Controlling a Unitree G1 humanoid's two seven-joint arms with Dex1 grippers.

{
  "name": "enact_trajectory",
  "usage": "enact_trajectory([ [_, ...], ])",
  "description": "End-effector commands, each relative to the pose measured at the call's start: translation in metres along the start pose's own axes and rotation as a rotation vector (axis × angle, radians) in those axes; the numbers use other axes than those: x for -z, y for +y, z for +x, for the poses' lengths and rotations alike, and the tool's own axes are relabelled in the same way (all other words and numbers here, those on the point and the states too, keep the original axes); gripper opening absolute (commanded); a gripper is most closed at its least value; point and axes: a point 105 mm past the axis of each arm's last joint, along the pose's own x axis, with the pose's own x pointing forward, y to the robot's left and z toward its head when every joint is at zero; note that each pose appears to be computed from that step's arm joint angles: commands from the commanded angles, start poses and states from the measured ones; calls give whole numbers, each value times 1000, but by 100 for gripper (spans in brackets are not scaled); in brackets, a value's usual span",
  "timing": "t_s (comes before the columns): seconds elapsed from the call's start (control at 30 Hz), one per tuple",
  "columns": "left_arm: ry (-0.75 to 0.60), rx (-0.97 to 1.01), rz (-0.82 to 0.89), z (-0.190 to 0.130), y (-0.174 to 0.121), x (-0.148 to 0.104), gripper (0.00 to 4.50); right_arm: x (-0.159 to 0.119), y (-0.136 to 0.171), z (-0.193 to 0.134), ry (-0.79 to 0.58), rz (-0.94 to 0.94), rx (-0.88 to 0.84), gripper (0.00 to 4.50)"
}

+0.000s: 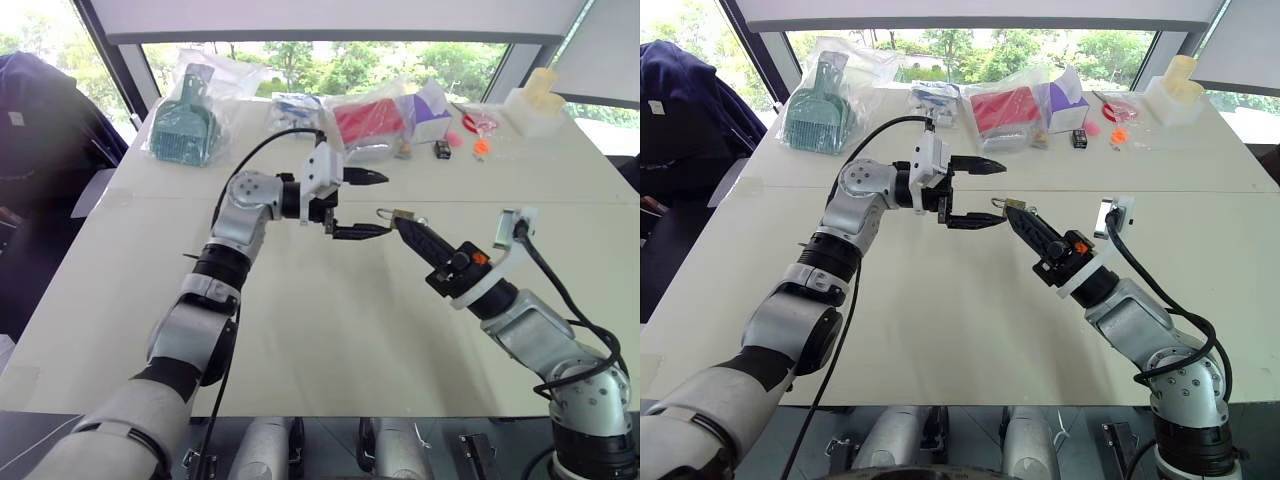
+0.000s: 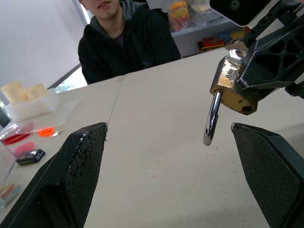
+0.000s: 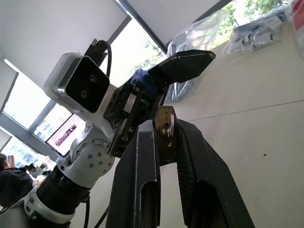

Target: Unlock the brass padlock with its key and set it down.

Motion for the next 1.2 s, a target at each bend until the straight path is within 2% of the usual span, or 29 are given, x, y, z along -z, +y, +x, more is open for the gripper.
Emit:
enact_trajectory([
  [0.03,-27,-40,51,3,12,-15,434,-6,17,1,-25,-18,-69,0],
  [0.4,-42,-116,93,11,25,-19,434,0,22,0,-12,-6,-77,0],
  [0.67,-25,-126,80,8,23,-12,434,1,20,0,-14,7,-64,0],
  [0.83,59,-209,36,-14,30,8,434,3,8,-3,-20,43,-6,0],
  [0.93,66,-262,-41,-29,33,15,434,18,-13,-5,40,65,86,0],
  [1.03,58,-253,-150,-47,20,19,434,33,-36,-4,97,120,150,0],
  [1.2,120,-164,-286,-68,-36,18,434,35,-71,10,112,234,195,0],
])
